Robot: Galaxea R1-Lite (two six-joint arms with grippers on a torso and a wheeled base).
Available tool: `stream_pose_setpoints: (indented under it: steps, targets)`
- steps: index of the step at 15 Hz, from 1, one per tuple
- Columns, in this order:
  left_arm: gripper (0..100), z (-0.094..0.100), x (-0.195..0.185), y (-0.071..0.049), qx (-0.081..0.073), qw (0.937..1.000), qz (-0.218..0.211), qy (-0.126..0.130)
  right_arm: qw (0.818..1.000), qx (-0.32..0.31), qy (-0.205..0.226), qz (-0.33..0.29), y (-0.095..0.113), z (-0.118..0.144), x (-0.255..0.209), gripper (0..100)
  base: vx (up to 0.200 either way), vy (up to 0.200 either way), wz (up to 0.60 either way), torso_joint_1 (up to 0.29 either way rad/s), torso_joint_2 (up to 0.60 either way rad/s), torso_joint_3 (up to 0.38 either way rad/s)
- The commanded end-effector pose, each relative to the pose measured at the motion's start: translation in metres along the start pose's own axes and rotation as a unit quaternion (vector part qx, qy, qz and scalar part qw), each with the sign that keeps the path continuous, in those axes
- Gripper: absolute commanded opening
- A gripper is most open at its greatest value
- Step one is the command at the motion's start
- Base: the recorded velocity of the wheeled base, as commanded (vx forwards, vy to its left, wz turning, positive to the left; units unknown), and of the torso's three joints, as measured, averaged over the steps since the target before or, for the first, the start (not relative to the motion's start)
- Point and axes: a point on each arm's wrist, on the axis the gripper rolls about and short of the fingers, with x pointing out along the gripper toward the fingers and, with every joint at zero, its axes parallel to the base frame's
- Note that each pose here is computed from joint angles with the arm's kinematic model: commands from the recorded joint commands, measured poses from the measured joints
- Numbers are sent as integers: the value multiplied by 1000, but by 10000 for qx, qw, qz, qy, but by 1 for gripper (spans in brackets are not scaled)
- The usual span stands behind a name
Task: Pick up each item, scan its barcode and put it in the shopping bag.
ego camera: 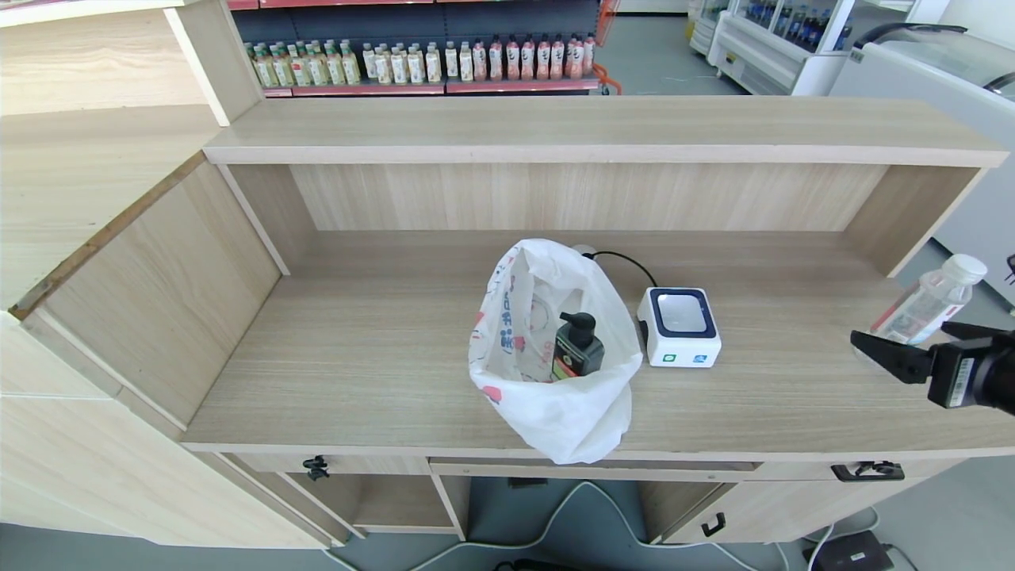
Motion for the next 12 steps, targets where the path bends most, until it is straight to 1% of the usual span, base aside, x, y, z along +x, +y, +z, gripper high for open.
stream_pose_setpoints:
  steps: [1,3,6,8,12]
  targets:
    - [100,0,0,0,-1,10000,-1,7,9997,27,-49,-252,-4,-7,-20,100,0,0,0,0,0,0]
    - [100,0,0,0,-1,10000,-1,7,9995,41,-34,-318,-6,-10,-23,100,0,0,0,0,0,0]
    - [100,0,0,0,-1,10000,-1,7,9994,17,-84,-341,-6,-7,-23,100,0,0,0,0,0,0]
    - [100,0,0,0,22,10000,-1,7,9988,-52,-40,-480,-11,-8,-24,100,0,-200,0,-2,0,2]
    - [100,0,0,0,30,10000,-1,7,9945,-48,267,-1011,-31,-19,-21,100,0,-200,0,0,0,5]
